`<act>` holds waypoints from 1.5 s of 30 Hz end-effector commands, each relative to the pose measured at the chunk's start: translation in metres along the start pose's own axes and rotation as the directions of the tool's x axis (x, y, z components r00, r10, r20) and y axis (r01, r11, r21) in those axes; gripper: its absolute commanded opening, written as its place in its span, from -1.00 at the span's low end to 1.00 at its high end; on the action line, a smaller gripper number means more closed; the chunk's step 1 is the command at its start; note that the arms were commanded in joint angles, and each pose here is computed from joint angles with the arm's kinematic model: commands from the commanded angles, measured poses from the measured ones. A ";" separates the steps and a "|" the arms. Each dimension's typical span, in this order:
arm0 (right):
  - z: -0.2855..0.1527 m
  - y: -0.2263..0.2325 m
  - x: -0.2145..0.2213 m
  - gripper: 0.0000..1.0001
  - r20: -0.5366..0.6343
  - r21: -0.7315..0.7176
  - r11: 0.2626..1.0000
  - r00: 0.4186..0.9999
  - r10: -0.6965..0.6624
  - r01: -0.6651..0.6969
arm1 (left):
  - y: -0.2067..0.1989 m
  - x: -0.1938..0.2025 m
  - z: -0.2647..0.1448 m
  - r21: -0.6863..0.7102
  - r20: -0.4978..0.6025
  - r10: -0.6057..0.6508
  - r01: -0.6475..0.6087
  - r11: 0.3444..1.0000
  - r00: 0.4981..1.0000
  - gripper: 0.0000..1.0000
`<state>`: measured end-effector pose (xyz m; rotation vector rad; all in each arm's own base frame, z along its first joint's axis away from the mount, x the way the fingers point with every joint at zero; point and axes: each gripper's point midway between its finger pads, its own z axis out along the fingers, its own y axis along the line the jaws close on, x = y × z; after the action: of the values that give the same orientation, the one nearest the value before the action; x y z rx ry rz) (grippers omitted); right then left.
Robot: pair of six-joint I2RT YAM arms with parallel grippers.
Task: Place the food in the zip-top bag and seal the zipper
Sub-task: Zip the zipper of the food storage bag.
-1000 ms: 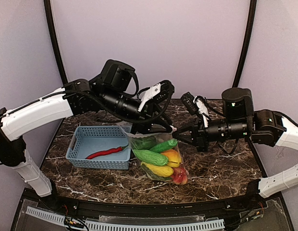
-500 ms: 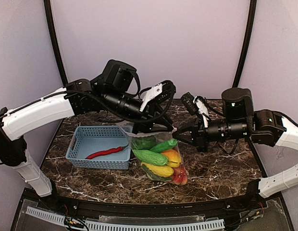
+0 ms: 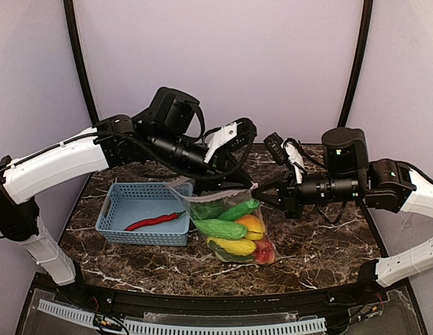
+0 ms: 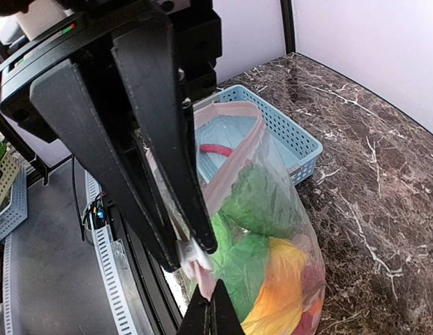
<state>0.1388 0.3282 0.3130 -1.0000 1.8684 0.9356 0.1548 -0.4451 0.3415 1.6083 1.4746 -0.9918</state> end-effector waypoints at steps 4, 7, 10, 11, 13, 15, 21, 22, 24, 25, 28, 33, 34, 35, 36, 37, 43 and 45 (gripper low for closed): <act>-0.014 -0.022 -0.023 -1.00 0.111 0.112 0.991 0.992 0.061 -0.074 | 0.001 0.008 -0.003 -0.030 -0.052 -0.006 0.005 1.000 0.999 -0.99; -0.016 -0.028 -0.023 -1.00 0.121 0.136 0.986 0.990 0.075 -0.092 | 0.006 0.009 -0.004 -0.057 -0.059 -0.007 0.004 0.998 0.998 -0.99; -0.019 -0.031 -0.022 -1.00 0.128 0.144 0.984 0.988 0.084 -0.102 | 0.010 0.012 -0.005 -0.087 -0.073 -0.009 0.003 0.996 0.997 -0.99; -0.020 -0.032 -0.022 -1.00 0.132 0.145 0.984 0.988 0.086 -0.105 | 0.011 0.012 -0.006 -0.092 -0.077 -0.009 0.002 0.996 0.997 -0.99; -0.022 -0.033 -0.023 -1.00 0.139 0.149 0.983 0.986 0.089 -0.110 | 0.013 0.014 -0.007 -0.106 -0.086 -0.008 -0.001 0.994 0.996 -0.99; -0.024 -0.033 -0.023 -1.00 0.142 0.148 0.983 0.986 0.089 -0.111 | 0.014 0.014 -0.008 -0.116 -0.088 -0.008 -0.003 0.993 0.996 -0.99; -0.023 -0.034 -0.022 -1.00 0.140 0.149 0.982 0.986 0.095 -0.115 | 0.016 0.016 -0.009 -0.127 -0.096 -0.012 0.000 0.992 0.995 -0.99; -0.023 -0.035 -0.022 -1.00 0.140 0.151 0.982 0.985 0.096 -0.117 | 0.016 0.017 -0.009 -0.128 -0.098 -0.013 0.001 0.992 0.995 -0.99; -0.023 -0.036 -0.022 -1.00 0.143 0.160 0.980 0.985 0.100 -0.122 | 0.016 0.017 -0.009 -0.131 -0.100 -0.014 0.001 0.991 0.995 -0.99; -0.024 -0.038 -0.023 -1.00 0.147 0.167 0.978 0.984 0.101 -0.126 | 0.016 0.017 -0.009 -0.133 -0.102 -0.014 0.000 0.991 0.995 -0.99; -0.025 -0.041 -0.023 -1.00 0.155 0.181 0.973 0.981 0.115 -0.142 | 0.016 0.018 -0.010 -0.134 -0.105 -0.013 -0.001 0.991 0.994 -0.99; -0.026 -0.055 -0.020 -1.00 0.154 0.220 0.958 0.976 0.154 -0.185 | 0.017 0.020 -0.011 -0.143 -0.116 -0.015 -0.001 0.990 0.993 -0.99; -0.027 -0.056 -0.020 -1.00 0.155 0.225 0.956 0.975 0.158 -0.191 | 0.017 0.021 -0.011 -0.143 -0.118 -0.017 0.000 0.990 0.993 -0.99; -0.027 -0.058 -0.019 -1.00 0.154 0.231 0.953 0.974 0.164 -0.197 | 0.017 0.022 -0.011 -0.145 -0.121 -0.017 0.000 0.989 0.993 -0.99; -0.027 -0.059 -0.019 -1.00 0.156 0.233 0.951 0.973 0.168 -0.201 | 0.017 0.022 -0.011 -0.146 -0.122 -0.017 -0.001 0.989 0.992 -0.99; -0.028 -0.061 -0.019 -1.00 0.158 0.239 0.949 0.972 0.172 -0.207 | 0.018 0.023 -0.012 -0.148 -0.125 -0.018 0.000 0.989 0.992 -0.99; -0.030 -0.069 -0.019 -1.00 0.165 0.260 0.938 0.968 0.190 -0.229 | 0.018 0.027 -0.013 -0.159 -0.137 -0.029 0.007 0.987 0.990 -0.99; -0.030 -0.072 -0.020 -1.00 0.169 0.267 0.933 0.965 0.199 -0.239 | 0.019 0.028 -0.014 -0.164 -0.142 -0.032 0.009 0.986 0.989 -0.99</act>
<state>0.1838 0.2945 0.3134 -0.6674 1.9754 0.8506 0.1822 -0.4384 0.3285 1.5441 1.5697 -0.7842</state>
